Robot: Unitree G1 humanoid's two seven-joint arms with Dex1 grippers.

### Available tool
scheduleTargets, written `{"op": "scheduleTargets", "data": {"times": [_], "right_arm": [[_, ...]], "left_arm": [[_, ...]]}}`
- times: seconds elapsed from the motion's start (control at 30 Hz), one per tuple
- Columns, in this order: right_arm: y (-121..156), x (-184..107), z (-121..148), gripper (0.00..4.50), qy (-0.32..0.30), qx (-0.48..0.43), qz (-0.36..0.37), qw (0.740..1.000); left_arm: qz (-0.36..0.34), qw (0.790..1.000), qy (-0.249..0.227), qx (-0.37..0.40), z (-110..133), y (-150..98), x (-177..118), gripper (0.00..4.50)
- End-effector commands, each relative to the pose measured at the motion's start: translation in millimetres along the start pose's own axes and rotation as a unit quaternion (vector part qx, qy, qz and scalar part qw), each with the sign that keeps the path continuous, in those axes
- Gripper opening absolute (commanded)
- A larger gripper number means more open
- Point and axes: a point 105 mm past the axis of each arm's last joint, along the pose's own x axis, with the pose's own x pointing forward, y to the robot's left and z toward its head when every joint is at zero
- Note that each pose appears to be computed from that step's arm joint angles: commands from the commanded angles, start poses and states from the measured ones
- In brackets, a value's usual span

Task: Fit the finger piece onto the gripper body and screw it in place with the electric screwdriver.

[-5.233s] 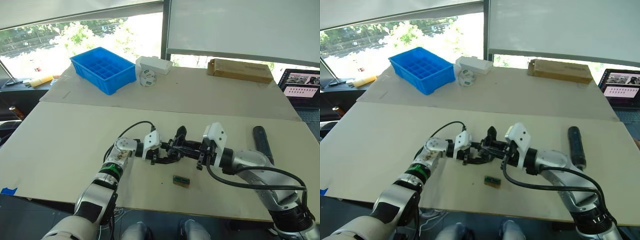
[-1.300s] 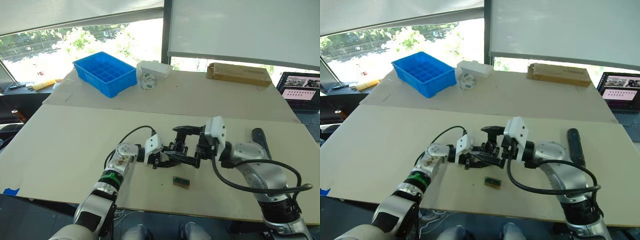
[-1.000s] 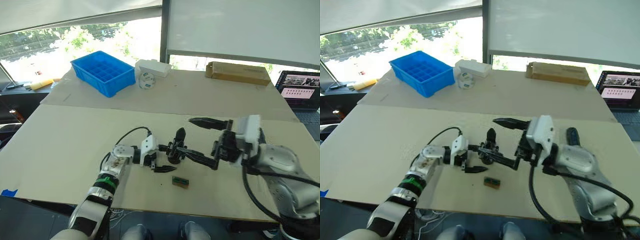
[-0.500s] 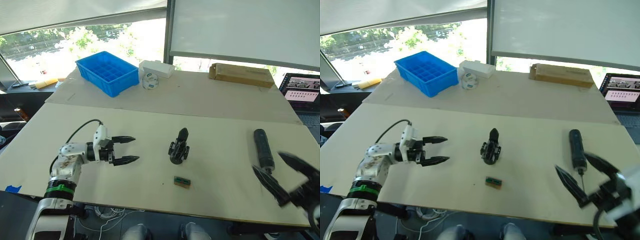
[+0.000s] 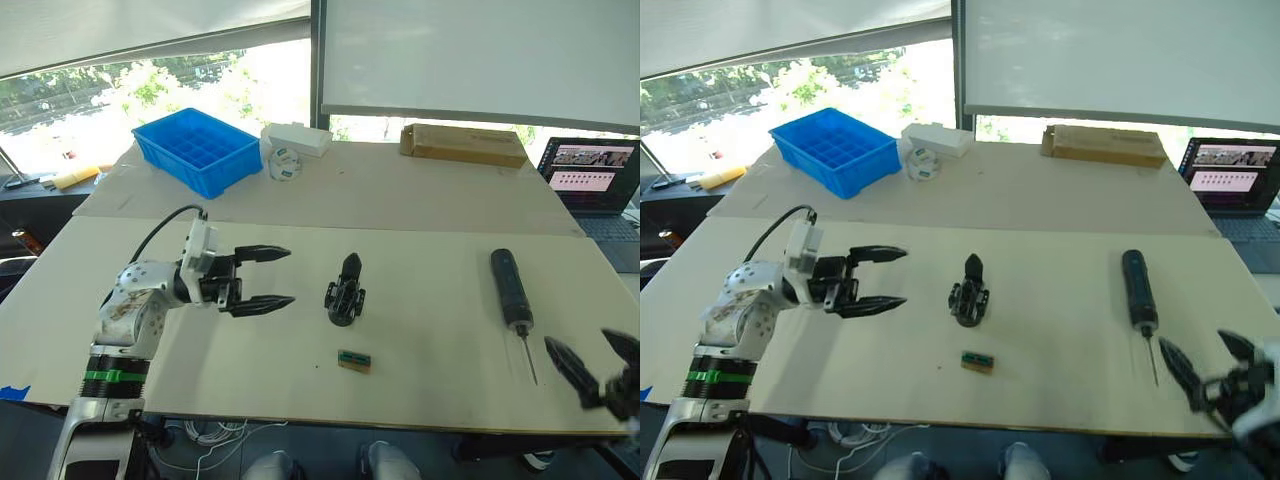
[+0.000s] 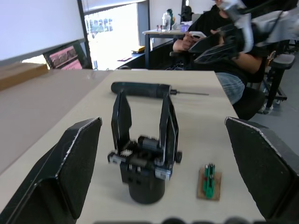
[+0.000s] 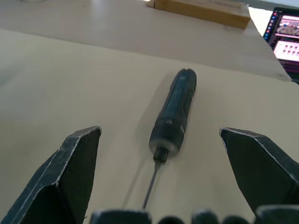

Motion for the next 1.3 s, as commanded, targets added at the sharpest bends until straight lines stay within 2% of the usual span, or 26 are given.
{"op": "scheduleTargets", "data": {"times": [0.03,0.13,0.23,0.4,0.53,0.6,0.7,0.8,0.87,1.0,1.07,1.17,1.3], "right_arm": [[-18,26,-10,4.5,0.074,0.046,-0.013,0.996],[-38,49,-9,4.5,0.109,0.082,-0.052,0.989],[-44,71,-10,4.5,0.136,0.104,-0.043,0.984],[-43,95,-23,4.5,0.186,0.105,-0.025,0.977],[-34,105,-34,4.5,0.207,0.111,-0.003,0.972],[-24,107,-34,4.5,0.211,0.113,0.022,0.971],[-22,110,-33,3.64,0.21,0.101,0.028,0.972],[-25,108,-28,2.59,0.204,0.099,0.026,0.974],[-28,101,-16,2.02,0.187,0.111,0.022,0.976],[-22,84,11,1.96,0.16,0.096,0.049,0.981],[-4,74,27,1.96,0.148,0.069,0.086,0.983],[44,50,20,1.96,0.171,-0.005,0.148,0.974],[68,38,3,1.96,0.177,-0.05,0.158,0.97]], "left_arm": [[-0.008,1.0,-0.016,0.021,17,-3,10,4.46],[-0.024,0.999,-0.02,0.018,22,-8,16,4.46],[-0.053,0.998,-0.016,0.004,21,-18,20,4.46],[-0.066,0.998,-0.012,-0.001,19,-27,22,4.46],[-0.037,0.998,-0.042,-0.011,28,-23,24,4.46],[-0.033,0.998,-0.043,-0.012,29,-23,22,4.46],[-0.033,0.999,-0.033,-0.013,26,-22,19,4.5],[-0.038,0.999,-0.028,-0.014,24,-23,18,4.5],[-0.041,0.999,-0.026,-0.013,23,-23,17,4.5],[-0.043,0.999,-0.021,-0.017,17,-23,14,4.5],[-0.049,0.998,-0.013,-0.022,11,-26,11,4.5],[-0.055,0.998,-0.006,-0.02,6,-31,4,4.5],[-0.063,0.998,0.01,-0.019,-1,-36,-1,4.5]]}}
